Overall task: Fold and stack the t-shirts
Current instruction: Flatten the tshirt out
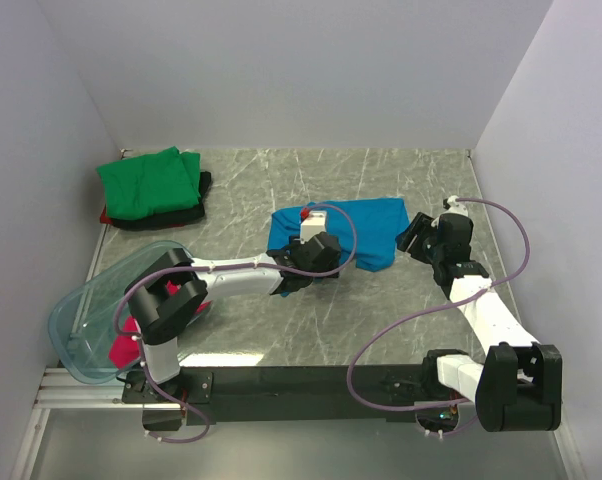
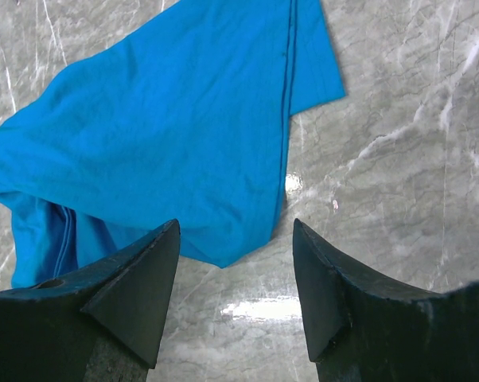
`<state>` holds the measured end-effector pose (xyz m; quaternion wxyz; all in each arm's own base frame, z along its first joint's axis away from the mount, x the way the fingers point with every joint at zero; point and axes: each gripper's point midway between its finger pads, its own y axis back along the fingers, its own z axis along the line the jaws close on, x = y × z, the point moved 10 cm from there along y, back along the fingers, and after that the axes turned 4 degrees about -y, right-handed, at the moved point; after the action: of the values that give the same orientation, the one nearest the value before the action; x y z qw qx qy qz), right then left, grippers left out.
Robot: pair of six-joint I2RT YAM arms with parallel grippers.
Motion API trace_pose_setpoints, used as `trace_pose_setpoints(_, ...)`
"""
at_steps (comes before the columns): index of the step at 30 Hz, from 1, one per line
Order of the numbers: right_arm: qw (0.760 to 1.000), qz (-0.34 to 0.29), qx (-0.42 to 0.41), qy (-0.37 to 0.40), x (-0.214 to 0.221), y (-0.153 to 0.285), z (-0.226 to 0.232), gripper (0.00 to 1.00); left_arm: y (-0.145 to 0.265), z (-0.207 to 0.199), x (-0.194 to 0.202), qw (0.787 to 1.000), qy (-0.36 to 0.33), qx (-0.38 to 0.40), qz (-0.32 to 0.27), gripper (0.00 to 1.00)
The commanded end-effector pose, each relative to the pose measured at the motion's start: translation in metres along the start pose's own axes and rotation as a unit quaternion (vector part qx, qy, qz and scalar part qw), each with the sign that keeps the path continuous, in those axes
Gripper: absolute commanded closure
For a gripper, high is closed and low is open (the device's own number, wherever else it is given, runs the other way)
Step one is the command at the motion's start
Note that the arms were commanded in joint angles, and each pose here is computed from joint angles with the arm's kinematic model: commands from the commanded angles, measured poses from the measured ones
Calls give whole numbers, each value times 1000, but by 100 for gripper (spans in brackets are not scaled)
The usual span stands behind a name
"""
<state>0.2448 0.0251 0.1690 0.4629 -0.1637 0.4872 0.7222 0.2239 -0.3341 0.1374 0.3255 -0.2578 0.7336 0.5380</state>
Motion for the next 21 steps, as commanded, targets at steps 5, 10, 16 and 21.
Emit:
trace_pose_setpoints(5,999,-32,-22,13,-19,2,11,34,-16,-13,0,1000,-5,5,-7,28)
trace_pose_setpoints(10,999,-32,-23,13,-20,2,12,35,-20,-14,0,1000,-16,-3,-4,45)
trace_pose_setpoints(16,999,-9,-18,34,-10,-5,22,35,1,-3,-23,999,-10,-18,-35,99)
trace_pose_setpoints(21,998,24,-15,51,4,-16,36,35,48,33,-69,995,28,-29,-95,99)
